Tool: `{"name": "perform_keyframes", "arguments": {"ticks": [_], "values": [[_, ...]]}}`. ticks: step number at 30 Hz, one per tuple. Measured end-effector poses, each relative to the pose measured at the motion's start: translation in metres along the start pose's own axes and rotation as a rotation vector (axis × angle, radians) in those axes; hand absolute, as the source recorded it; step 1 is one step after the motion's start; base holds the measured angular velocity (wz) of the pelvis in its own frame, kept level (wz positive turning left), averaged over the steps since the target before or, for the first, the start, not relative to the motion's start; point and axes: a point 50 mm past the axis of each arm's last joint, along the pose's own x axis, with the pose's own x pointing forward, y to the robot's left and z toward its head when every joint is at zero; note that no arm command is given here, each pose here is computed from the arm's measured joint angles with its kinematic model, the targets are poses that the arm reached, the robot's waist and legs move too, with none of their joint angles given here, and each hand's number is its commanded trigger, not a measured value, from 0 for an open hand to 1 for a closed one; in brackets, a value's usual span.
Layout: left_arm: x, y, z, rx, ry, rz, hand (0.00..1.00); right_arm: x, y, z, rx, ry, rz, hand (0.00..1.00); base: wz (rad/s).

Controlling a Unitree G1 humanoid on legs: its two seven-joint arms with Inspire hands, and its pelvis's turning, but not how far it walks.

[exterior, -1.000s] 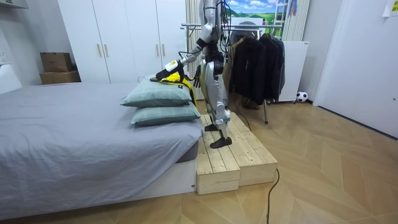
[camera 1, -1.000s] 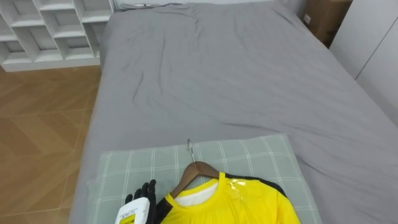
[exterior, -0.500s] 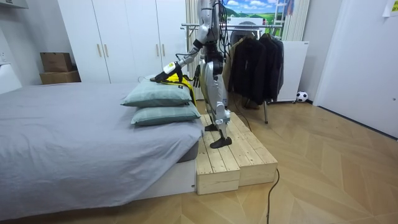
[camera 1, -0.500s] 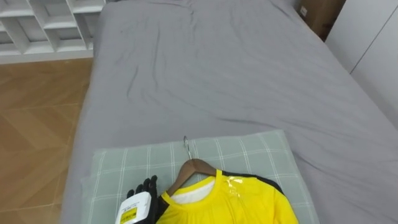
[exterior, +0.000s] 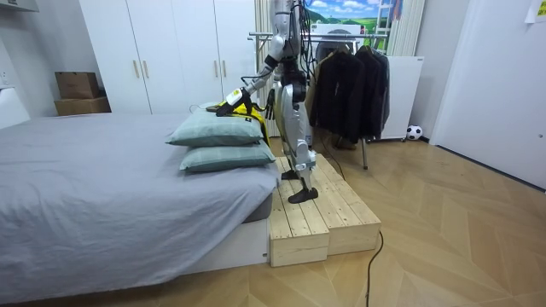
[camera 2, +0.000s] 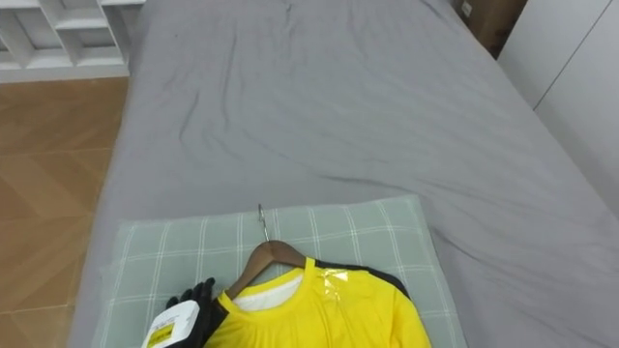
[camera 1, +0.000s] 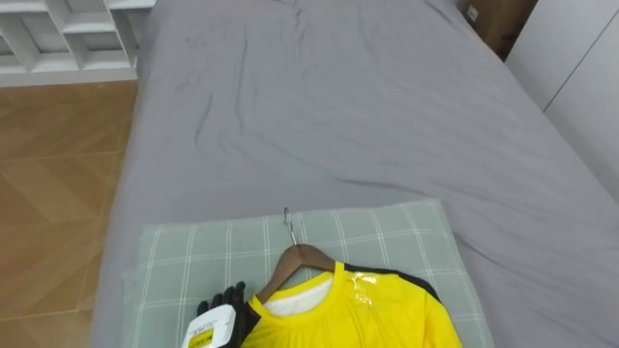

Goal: Hang clothes

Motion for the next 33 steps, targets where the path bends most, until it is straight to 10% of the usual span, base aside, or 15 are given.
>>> {"name": "perform_keyframes", "arguments": {"ticks": [27,28,29,33], "values": [[0.006,-0.001,-0.009,-0.067,0.075,-0.038,0.0,0.002,0.01,-0.004,-0.036,0.02,0.017,0.0,-0.01],[0.006,-0.001,-0.009,-0.068,0.077,-0.036,0.32,0.002,0.009,-0.004,-0.036,0.021,0.016,0.0,-0.09],[0.006,-0.001,-0.009,-0.068,0.077,-0.036,0.87,0.002,0.009,-0.004,-0.037,0.02,0.016,0.0,-0.08],[0.007,0.002,-0.01,-0.083,0.085,-0.019,1.0,0.002,0.009,-0.004,-0.023,0.02,0.016,0.0,-0.01]]}}
